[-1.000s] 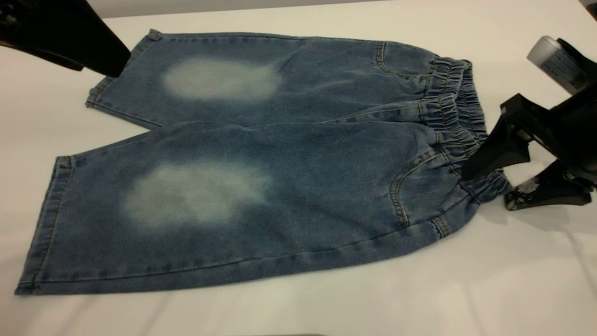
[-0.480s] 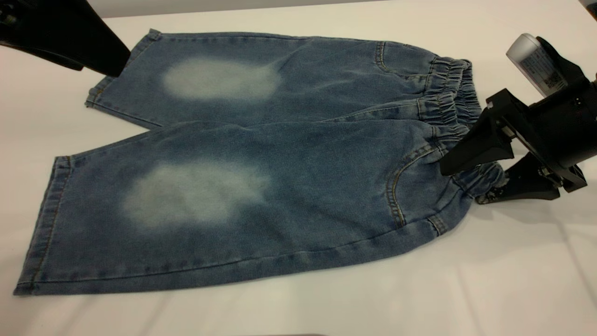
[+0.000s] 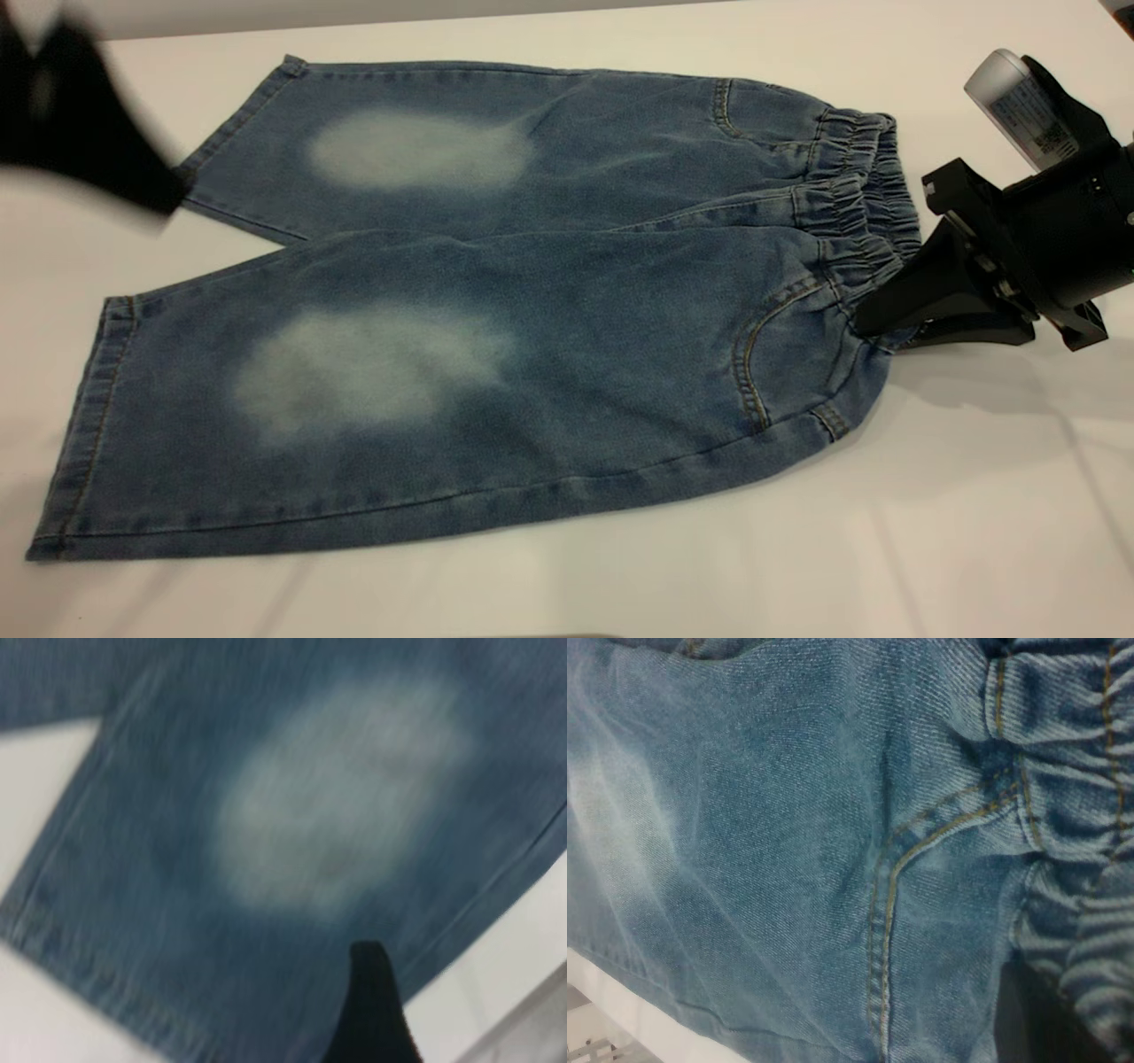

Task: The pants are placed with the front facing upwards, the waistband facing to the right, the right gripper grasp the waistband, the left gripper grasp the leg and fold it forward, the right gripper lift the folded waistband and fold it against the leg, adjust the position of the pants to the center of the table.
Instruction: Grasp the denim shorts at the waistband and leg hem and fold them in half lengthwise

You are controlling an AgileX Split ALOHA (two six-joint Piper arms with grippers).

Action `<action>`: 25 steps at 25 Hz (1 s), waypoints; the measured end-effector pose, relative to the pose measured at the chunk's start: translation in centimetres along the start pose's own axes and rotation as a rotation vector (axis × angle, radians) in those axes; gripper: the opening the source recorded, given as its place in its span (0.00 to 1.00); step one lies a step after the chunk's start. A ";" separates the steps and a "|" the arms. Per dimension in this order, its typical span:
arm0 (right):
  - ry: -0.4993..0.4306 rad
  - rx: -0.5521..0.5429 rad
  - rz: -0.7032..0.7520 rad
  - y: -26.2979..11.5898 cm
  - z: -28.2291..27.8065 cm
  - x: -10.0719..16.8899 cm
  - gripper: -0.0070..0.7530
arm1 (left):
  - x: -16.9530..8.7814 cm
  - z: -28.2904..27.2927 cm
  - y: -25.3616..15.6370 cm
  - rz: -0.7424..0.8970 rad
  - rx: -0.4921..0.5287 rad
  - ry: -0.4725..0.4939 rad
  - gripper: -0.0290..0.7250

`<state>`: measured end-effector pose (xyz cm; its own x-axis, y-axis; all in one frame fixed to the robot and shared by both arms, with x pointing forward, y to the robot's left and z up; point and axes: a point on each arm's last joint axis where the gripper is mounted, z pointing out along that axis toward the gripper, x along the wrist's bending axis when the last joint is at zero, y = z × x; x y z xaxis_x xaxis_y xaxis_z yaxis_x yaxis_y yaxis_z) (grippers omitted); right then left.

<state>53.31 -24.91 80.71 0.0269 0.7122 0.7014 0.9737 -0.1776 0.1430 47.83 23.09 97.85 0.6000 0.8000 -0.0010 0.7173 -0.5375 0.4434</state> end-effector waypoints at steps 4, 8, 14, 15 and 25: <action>0.012 -0.001 -0.006 0.0 0.0 0.1 0.06 | 0.8 2.7 -2.1 0.047 0.191 0.038 0.67; 0.015 -0.003 -0.013 0.0 0.0 0.1 0.06 | 1.5 5.2 -3.6 0.115 0.333 0.045 0.67; 0.018 -0.014 -0.031 0.1 0.0 0.2 0.06 | 1.5 8.6 -5.5 0.173 0.431 -0.012 0.67; 0.018 -0.015 -0.030 0.1 0.0 0.2 0.06 | 1.4 9.0 -5.8 0.190 0.447 -0.025 0.67; 0.018 -0.016 -0.033 0.1 0.0 0.2 0.06 | 1.1 11.1 -7.8 0.322 0.461 -0.059 0.67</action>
<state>53.46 -24.83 80.84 -0.0090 0.7056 0.7085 0.9701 -0.1656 0.1773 46.86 25.16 84.42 0.8233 0.5675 0.0139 0.5676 -0.8233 -0.0075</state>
